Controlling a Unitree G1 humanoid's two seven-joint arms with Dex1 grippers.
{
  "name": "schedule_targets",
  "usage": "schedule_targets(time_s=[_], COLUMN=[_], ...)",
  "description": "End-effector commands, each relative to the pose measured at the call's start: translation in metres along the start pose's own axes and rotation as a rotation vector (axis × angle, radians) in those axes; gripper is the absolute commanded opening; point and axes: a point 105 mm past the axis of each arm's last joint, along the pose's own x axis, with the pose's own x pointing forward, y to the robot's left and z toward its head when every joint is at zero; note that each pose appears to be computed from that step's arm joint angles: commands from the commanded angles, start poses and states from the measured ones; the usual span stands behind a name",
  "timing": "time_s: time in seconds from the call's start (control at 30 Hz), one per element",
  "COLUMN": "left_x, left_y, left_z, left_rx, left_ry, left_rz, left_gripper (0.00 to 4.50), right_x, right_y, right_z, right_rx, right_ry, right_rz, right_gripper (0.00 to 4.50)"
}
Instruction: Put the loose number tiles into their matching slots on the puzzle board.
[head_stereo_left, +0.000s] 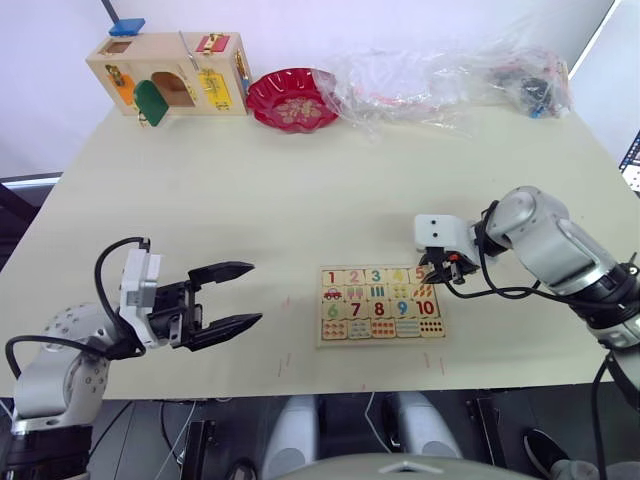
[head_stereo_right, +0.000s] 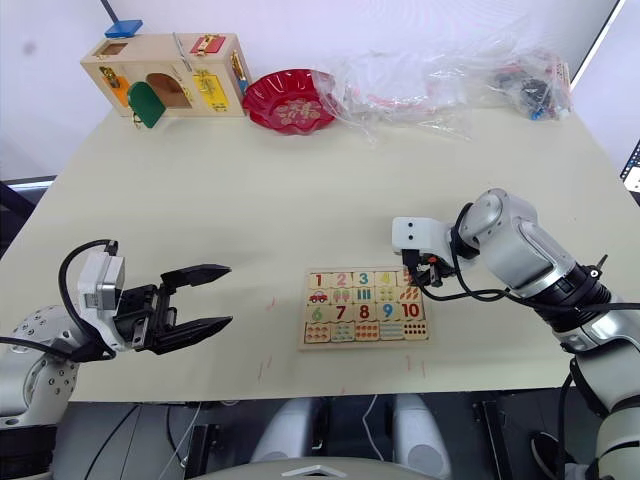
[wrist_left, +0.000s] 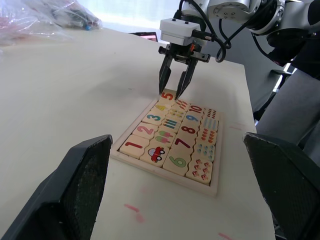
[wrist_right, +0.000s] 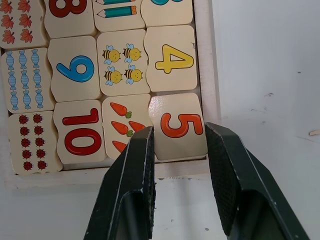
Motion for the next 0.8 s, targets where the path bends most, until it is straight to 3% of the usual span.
schedule_targets(time_s=[0.03,0.8], left_x=[-0.0011,-0.0029], left_y=[-0.0029,0.0002], left_z=[0.0089,0.0066], left_rx=[0.035,0.031], left_ry=[-0.019,-0.020], left_rz=[-0.016,-0.018], left_gripper=[4.50,4.50], right_x=[-0.0019,-0.0017], right_y=[-0.0001,0.0004], right_z=[-0.0009,-0.0018], right_rx=[-0.003,-0.004], right_ry=[0.008,0.012], right_rz=[-0.003,-0.004], right_gripper=[0.95,0.95])
